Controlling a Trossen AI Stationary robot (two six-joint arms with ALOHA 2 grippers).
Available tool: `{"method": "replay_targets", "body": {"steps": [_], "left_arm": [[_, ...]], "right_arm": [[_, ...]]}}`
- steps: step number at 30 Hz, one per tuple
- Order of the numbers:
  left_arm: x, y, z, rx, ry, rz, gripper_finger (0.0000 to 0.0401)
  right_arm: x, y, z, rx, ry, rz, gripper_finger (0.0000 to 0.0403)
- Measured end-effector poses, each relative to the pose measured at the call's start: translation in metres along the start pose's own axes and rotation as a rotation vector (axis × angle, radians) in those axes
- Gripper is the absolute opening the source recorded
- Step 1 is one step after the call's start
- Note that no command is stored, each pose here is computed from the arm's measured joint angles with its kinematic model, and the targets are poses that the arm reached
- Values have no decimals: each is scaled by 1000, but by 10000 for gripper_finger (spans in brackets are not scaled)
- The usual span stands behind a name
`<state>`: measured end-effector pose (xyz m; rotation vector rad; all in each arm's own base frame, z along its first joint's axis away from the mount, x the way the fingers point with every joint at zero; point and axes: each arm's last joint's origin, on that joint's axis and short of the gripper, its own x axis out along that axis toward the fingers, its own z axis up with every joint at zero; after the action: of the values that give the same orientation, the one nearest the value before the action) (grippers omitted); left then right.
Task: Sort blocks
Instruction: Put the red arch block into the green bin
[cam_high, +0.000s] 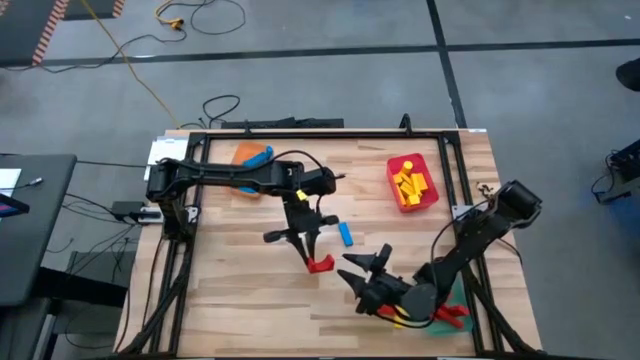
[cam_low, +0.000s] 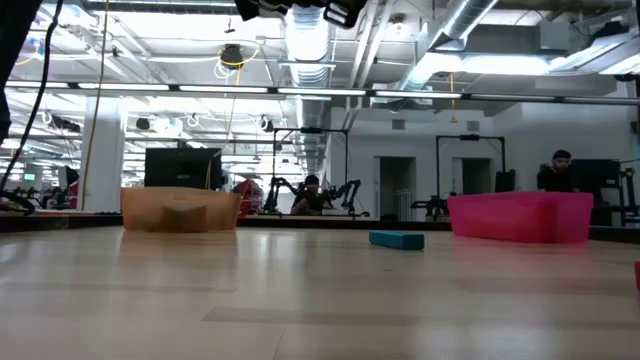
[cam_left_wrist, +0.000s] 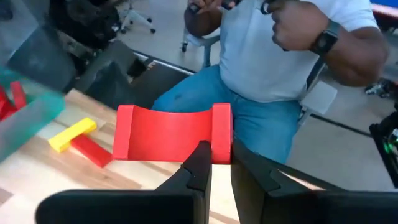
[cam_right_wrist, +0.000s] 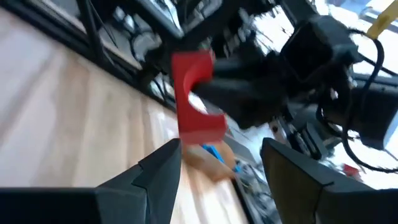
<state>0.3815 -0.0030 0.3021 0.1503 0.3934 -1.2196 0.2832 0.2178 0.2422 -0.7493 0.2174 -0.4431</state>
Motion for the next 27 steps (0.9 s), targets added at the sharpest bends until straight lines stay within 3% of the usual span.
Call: {"method": "replay_targets", "body": {"steps": [21,27], "left_arm": [[27,-7,14,173,-18,-47,35],[32,-7,19,221,-36,-44,35]], "right_arm": [[20,-7,1,95,-147,178,261],[27,-9,-1,113,-148,184,260]]}}
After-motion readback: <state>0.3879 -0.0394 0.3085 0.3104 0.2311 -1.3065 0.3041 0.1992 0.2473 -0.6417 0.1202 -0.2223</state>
